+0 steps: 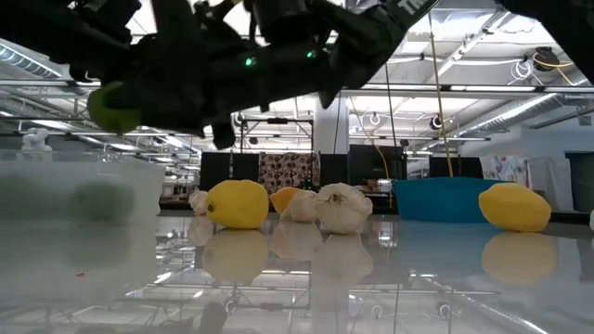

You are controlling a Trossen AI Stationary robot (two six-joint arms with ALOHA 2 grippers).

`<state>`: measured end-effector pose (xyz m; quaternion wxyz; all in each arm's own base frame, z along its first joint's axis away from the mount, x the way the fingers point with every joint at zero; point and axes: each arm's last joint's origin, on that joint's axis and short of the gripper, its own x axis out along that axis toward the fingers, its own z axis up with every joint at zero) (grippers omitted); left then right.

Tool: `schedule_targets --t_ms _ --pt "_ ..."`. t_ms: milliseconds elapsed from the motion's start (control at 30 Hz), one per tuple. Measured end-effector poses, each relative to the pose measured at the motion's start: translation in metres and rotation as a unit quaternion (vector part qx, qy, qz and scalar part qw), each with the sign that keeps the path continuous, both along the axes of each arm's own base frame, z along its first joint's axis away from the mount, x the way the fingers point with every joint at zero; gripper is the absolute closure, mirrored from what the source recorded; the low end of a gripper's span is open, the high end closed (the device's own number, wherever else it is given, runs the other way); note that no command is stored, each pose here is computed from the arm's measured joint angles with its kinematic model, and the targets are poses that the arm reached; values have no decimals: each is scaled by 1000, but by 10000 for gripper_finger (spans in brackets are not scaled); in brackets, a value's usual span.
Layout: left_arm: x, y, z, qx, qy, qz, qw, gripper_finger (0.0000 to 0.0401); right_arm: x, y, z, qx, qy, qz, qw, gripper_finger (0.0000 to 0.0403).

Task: Sort produce into baskets
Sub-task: Put the green lime into the transparent bin, then put the yellow lemon into the blue bin

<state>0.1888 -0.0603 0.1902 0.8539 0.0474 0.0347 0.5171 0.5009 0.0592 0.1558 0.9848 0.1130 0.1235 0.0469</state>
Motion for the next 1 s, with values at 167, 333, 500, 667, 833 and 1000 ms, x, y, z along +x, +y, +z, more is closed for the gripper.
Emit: schedule_targets --t_ms 167,333,500,667,833,1000 --pt "2 4 -2 -11 2 -13 1000 135 5 -11 0 -5 -5 -11 1000 229" --pt "3 11 -7 -26 9 -21 999 135 6 -26 1 -9 -6 -26 1000 185" --pt "3 17 -13 -45 17 -30 998 134 6 -33 -3 -11 14 -31 999 148" --pt "4 19 -15 -56 17 -35 998 134 -3 -42 13 -36 66 5 997 128" --pt "5 25 -14 -51 25 -21 998 134 -29 -60 43 -60 175 3 983 128" --pt "8 40 -13 -40 44 15 998 134 -65 -81 72 -60 280 -12 958 133"
